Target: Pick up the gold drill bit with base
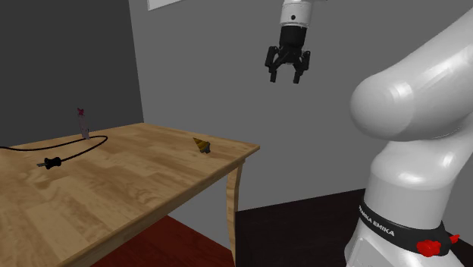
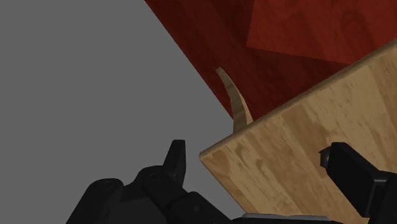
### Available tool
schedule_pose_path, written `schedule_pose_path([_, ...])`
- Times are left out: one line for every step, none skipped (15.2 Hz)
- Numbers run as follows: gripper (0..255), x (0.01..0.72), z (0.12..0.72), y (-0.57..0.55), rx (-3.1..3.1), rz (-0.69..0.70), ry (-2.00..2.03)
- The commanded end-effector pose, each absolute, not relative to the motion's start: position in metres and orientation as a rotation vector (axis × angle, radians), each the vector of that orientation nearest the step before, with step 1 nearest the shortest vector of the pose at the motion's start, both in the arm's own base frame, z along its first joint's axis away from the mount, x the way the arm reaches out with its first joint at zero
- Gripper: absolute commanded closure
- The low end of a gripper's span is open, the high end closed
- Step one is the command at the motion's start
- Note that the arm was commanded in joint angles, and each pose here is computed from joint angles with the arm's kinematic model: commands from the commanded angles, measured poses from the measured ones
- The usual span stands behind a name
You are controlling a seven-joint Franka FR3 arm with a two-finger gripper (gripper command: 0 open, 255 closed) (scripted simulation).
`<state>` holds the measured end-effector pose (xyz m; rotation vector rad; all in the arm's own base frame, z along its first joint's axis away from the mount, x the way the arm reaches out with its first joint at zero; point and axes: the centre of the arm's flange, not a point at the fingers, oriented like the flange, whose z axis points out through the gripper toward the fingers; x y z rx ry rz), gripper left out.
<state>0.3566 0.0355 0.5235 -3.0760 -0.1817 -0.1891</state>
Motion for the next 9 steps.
schedule_pose_path([0,0.371,0.504,0.047,-3.054,-0.221,-0.234])
schedule_pose_path([0,0.377,0.495,0.052,-3.042,-0.234,-0.26])
schedule_pose_path([0,0.382,0.486,0.058,-3.031,-0.248,-0.286])
schedule_pose_path([0,0.388,0.477,0.064,-3.019,-0.261,-0.312])
schedule_pose_path([0,0.394,0.469,0.07,-3.007,-0.274,-0.338])
schedule_pose_path([0,0.4,0.46,0.076,-2.994,-0.287,-0.363])
schedule_pose_path([0,0.406,0.451,0.082,-2.981,-0.3,-0.388])
schedule_pose_path([0,0.412,0.443,0.088,-2.969,-0.313,-0.413])
schedule_pose_path([0,0.417,0.435,0.095,-2.955,-0.325,-0.438])
